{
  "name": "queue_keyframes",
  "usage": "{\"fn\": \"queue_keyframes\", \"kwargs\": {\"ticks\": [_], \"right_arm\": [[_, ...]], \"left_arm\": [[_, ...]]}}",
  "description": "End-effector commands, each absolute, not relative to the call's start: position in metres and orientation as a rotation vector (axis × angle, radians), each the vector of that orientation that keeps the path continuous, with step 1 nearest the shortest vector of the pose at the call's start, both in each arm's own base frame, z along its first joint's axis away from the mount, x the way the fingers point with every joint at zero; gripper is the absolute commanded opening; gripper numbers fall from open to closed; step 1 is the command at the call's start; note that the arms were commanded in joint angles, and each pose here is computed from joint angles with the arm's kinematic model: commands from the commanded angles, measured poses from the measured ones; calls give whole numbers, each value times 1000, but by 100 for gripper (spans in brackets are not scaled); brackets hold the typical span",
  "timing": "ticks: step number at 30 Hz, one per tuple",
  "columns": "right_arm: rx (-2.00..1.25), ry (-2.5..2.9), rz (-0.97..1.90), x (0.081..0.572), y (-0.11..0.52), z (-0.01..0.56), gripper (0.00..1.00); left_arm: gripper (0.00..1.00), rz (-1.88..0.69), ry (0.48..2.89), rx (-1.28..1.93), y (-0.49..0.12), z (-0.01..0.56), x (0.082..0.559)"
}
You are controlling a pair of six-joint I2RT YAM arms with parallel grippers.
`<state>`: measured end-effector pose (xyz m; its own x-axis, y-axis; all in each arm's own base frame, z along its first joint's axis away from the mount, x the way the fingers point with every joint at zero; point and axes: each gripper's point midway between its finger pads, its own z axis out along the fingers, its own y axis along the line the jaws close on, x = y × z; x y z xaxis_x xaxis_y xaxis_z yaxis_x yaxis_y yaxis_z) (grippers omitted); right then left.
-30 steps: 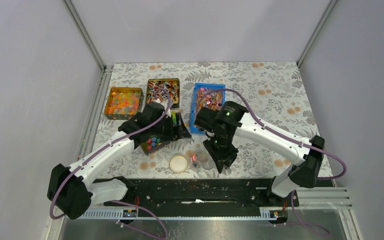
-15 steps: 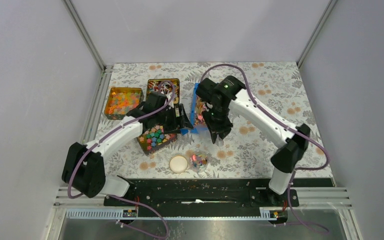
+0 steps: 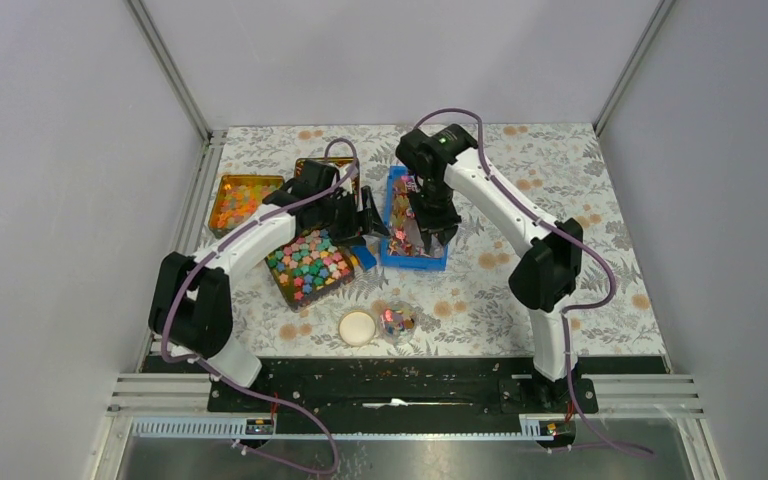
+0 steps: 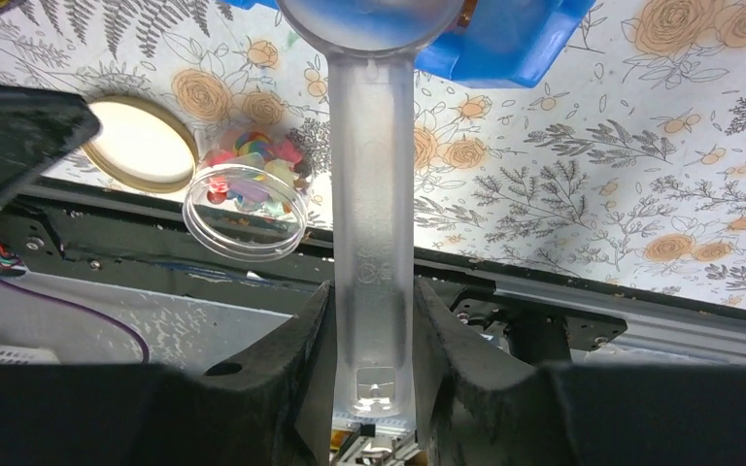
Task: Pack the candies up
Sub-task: Scoop the fake candies from the storage box.
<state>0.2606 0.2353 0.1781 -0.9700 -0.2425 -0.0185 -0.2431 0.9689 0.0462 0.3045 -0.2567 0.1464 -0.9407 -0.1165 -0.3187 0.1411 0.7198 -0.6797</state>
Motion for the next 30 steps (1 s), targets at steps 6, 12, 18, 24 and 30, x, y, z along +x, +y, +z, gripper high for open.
{"fn": "queue_keyframes", "kwargs": {"ticks": [6, 12, 18, 24, 30], "right_arm": [[-491, 3368, 4, 200, 208, 182, 0], [-533, 3398, -64, 204, 206, 168, 0], [-515, 3398, -21, 222, 225, 157, 0], [-512, 3379, -35, 240, 235, 145, 0], [-507, 3289, -95, 266, 232, 143, 0]], "left_arm": [[75, -1099, 2561, 59, -253, 156, 323], [75, -1102, 2566, 54, -255, 155, 331], [75, -1084, 2576, 47, -250, 154, 335], [75, -1067, 2582, 36, -244, 154, 339], [75, -1062, 2578, 28, -241, 156, 343]]}}
